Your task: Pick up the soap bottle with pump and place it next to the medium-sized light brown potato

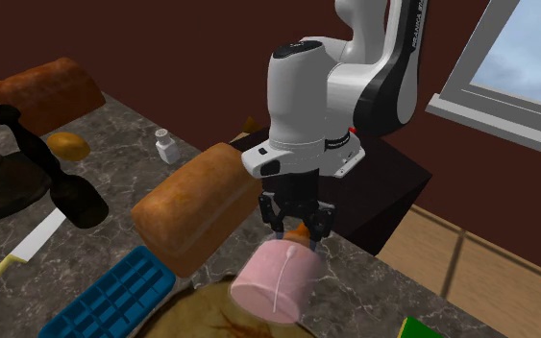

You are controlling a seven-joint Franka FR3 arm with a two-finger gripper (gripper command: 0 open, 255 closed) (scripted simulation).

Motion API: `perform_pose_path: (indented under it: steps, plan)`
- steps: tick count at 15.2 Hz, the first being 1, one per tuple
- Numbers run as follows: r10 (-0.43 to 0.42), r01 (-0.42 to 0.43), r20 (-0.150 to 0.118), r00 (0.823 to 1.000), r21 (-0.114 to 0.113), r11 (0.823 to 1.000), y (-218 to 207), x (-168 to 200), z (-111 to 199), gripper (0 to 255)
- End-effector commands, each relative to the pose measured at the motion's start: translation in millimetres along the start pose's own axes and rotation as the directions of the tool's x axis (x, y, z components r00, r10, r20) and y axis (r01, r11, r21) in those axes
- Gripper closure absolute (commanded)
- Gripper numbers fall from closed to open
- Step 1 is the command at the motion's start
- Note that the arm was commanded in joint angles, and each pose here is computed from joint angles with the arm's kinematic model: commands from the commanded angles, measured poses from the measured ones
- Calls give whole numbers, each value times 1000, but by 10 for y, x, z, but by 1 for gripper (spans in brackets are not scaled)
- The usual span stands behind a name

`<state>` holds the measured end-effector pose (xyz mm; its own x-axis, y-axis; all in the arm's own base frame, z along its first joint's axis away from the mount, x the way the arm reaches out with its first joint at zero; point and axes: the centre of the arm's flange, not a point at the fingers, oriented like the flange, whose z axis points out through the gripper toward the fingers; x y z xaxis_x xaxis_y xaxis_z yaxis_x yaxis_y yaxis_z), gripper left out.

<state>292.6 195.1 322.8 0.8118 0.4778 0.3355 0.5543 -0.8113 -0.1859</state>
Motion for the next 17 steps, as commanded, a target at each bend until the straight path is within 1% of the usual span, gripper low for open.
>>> perform_pose_path:
  steps: [1, 6, 17]
  plan:
    - [0, 0, 0, 1000, 0, 1000, 2, -1, 1, 255]
    - [0, 0, 0, 1000, 0, 1000, 1, -2, 1, 255]
    - [0, 0, 0, 1000, 0, 1000, -107, 193, -535, 255]
